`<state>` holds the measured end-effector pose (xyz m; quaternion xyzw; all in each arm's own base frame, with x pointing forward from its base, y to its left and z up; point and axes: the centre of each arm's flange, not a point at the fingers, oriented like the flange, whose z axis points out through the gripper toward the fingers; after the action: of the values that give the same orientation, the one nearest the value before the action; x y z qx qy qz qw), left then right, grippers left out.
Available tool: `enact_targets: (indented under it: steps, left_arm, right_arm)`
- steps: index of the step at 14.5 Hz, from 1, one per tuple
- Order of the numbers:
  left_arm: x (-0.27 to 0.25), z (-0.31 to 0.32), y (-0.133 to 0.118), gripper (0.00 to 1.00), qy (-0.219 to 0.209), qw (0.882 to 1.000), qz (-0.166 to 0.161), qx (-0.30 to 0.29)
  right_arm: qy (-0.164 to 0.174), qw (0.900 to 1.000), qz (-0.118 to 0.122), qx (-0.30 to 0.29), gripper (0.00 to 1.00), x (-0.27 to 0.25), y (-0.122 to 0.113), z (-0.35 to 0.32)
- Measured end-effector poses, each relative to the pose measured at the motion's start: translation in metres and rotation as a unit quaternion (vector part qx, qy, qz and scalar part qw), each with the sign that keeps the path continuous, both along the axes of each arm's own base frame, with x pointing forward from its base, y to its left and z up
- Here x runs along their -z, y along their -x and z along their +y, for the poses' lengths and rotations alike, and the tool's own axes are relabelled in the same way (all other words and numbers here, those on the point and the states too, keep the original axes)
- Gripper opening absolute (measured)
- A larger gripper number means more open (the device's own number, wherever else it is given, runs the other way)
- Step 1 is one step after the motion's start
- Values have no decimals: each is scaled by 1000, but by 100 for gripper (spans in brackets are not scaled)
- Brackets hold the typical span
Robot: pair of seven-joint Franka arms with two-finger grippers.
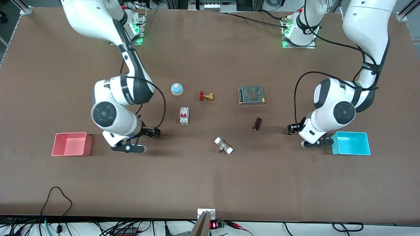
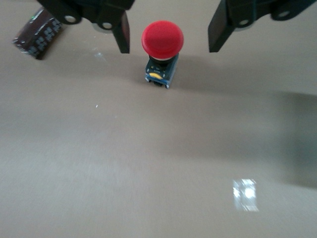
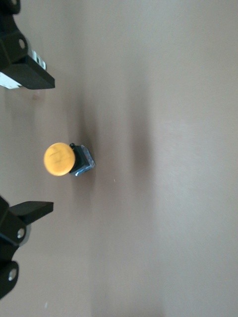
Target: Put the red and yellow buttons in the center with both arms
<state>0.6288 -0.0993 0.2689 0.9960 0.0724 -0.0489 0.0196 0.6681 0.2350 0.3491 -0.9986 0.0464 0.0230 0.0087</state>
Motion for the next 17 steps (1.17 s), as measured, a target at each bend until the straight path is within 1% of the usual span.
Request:
enact_targets:
  steps: [1,2,3,4,5,7,9,12,15,17]
  left_arm:
    - [-15,3,-3,83,0,1000,-10,-3]
    - [-33,8,-5,88,-1,1000,-22,-6]
    - [-53,14,-6,88,-2,999,-33,-10]
    - [-81,25,-5,97,-3,999,-46,-15]
    - [-98,31,-3,99,-4,999,-51,-17]
    - [-127,43,3,100,-6,998,-57,-15]
    - [-148,50,8,100,-8,998,-65,-14]
    - [-164,56,12,100,-9,998,-68,-11]
    - [-181,73,18,100,-11,998,-69,9]
    - [-202,94,26,100,-16,997,-73,24]
  right_arm:
    - [-3,1000,-9,8,100,-25,-1,-12]
    - [-6,1000,-16,15,100,-49,-1,-25]
    - [-10,1000,-21,21,100,-72,1,-36]
    - [-15,999,-24,30,100,-103,7,-53]
    - [-17,999,-24,35,100,-120,11,-62]
    - [-16,999,-16,39,100,-149,18,-85]
    - [-10,1000,-6,22,100,-169,20,-114]
    - [-5,1000,-13,-7,100,-189,19,-157]
    - [-15,1000,-6,-11,100,-204,25,-218]
    - [-13,1000,-3,-15,100,-214,32,-252]
